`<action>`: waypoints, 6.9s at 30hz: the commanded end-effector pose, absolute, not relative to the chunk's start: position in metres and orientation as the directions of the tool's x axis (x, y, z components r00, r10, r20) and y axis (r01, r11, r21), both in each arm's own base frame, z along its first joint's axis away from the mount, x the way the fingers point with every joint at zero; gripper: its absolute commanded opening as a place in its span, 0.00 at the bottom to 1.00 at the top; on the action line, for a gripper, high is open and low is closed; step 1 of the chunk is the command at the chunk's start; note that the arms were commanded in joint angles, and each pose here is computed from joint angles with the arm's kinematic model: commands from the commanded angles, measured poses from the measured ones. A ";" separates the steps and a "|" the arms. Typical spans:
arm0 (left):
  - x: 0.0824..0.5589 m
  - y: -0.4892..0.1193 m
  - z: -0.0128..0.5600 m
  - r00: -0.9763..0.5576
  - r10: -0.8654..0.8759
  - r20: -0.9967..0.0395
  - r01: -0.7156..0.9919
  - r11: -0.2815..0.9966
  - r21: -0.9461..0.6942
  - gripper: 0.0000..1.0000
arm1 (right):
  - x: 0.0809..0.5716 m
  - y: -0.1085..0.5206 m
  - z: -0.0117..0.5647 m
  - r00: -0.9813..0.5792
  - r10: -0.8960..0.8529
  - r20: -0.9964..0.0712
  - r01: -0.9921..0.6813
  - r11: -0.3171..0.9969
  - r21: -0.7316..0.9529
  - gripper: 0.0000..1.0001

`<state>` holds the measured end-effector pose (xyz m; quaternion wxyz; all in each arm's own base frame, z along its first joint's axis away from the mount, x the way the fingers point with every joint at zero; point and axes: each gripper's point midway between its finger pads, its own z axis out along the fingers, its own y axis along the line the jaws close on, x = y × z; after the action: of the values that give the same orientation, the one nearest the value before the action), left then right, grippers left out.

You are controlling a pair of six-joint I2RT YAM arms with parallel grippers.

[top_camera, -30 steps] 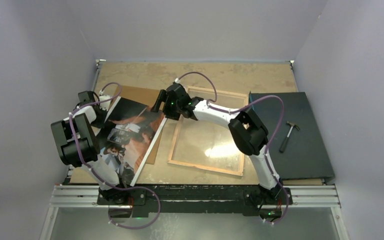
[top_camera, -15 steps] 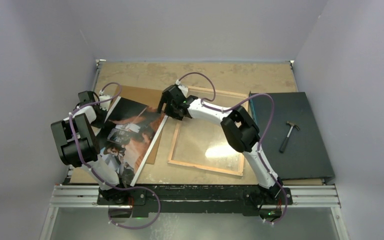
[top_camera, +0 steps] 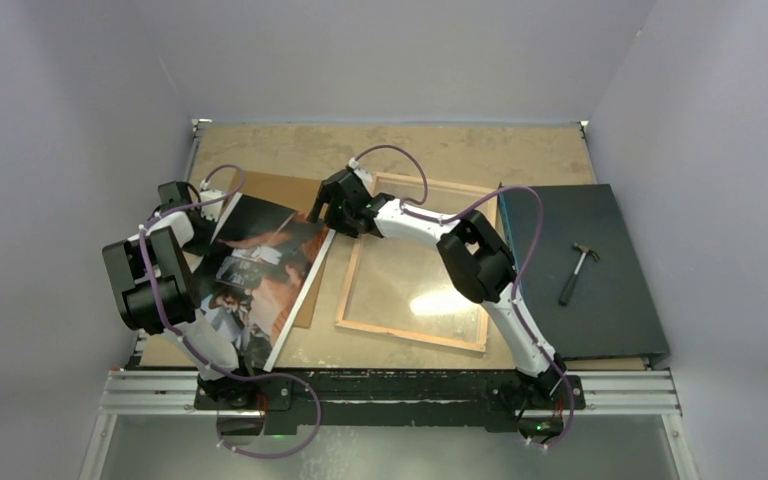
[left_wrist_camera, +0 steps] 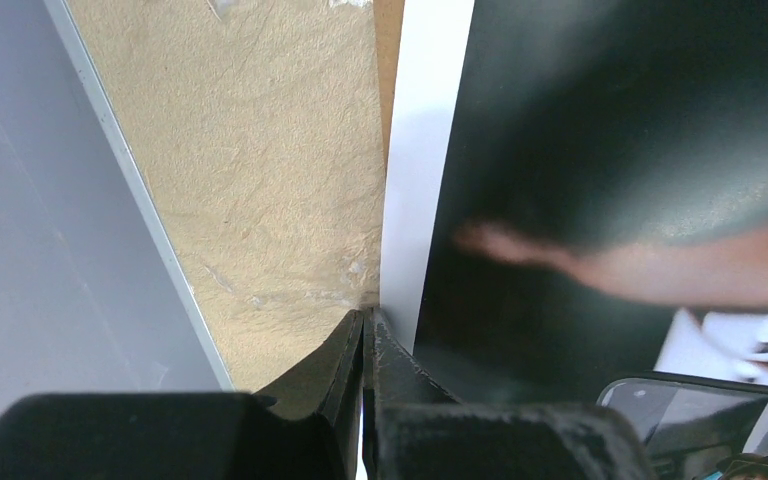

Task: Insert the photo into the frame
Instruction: Pick up the photo at the center of the board, then turn over the photo from the photo frame.

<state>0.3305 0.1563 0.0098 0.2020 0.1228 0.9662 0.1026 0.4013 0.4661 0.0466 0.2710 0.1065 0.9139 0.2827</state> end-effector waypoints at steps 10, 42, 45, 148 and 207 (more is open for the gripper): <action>0.255 0.085 -0.042 -0.962 0.222 -0.161 0.239 0.966 -0.096 0.00 | 0.377 0.476 0.084 -0.853 0.386 -0.352 -0.010 0.663 0.749 0.80; 0.258 0.086 -0.042 -0.962 0.220 -0.162 0.237 0.967 -0.091 0.00 | 0.383 0.489 0.118 -0.806 0.354 -0.474 -0.133 0.672 0.728 0.57; 0.257 0.087 -0.042 -0.962 0.222 -0.161 0.238 0.967 -0.089 0.00 | 0.378 0.497 0.119 -0.817 0.344 -0.462 -0.166 0.628 0.761 0.54; 0.327 -0.139 0.297 -0.389 0.615 -0.686 0.698 0.682 0.216 0.00 | 0.364 0.287 0.340 -0.389 0.280 -0.878 -0.648 0.595 0.476 0.99; 0.271 -0.123 0.238 -0.390 0.692 -0.608 0.780 0.599 0.181 0.00 | 0.344 0.400 0.224 0.352 -0.383 -0.854 -0.918 0.035 -0.395 0.22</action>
<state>0.2713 -0.1201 0.2322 0.3160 0.4326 0.8417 -0.0669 0.3417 0.3956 0.2147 0.5033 -0.6397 0.5154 0.2680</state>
